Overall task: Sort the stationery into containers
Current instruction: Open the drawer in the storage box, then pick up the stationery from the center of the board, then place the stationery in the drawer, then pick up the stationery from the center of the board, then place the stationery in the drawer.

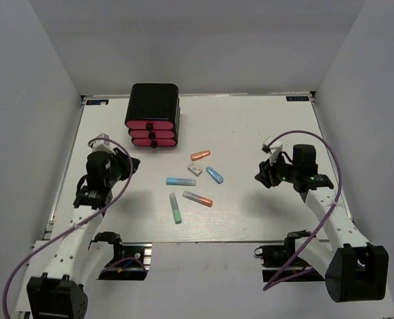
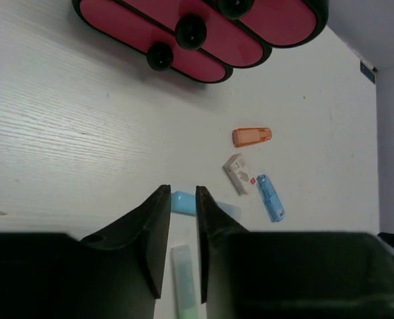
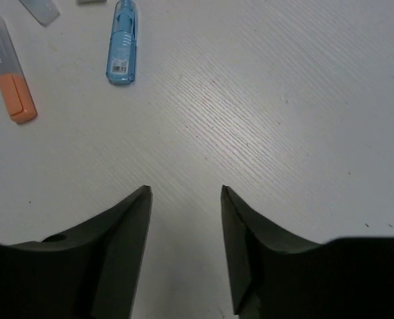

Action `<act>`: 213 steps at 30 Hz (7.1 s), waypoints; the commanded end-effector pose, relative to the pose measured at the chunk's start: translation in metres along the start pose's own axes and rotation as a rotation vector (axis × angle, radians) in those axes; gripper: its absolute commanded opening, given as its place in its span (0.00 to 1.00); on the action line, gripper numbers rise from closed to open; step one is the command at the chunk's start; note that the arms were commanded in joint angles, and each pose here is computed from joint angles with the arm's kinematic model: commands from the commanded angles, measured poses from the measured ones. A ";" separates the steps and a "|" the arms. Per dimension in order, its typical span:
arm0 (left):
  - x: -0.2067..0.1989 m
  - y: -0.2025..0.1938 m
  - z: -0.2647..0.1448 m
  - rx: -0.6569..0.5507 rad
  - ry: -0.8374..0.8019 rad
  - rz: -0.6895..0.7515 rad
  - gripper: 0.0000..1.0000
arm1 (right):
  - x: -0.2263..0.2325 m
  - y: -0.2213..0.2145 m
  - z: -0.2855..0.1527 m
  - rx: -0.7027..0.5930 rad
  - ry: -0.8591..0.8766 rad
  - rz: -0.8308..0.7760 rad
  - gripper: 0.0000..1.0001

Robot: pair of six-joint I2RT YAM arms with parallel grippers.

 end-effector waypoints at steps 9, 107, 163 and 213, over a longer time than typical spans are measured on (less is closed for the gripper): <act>-0.022 0.035 0.078 0.018 -0.100 0.009 0.74 | -0.006 0.008 0.016 -0.065 0.017 0.062 0.68; -0.001 -0.034 -0.030 0.342 0.004 -0.117 0.77 | 0.119 0.272 0.181 -0.373 0.451 -0.648 0.00; -0.002 -0.042 -0.032 0.396 0.017 -0.250 0.68 | 0.019 0.116 0.254 0.014 0.632 -0.849 0.78; 0.003 -0.047 -0.005 0.328 -0.030 -0.270 0.64 | 0.121 0.281 0.186 -0.416 0.585 -0.669 0.06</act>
Point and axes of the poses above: each gripper's point midway between its finger pads, its own z axis out along the fingers, its own x axis along the line the jaws close on, y = z × x, the point moved 10 cm from there along -z, back along the fingers, and after that the axes turned 4 degrees about z, right-handed, at the moved point
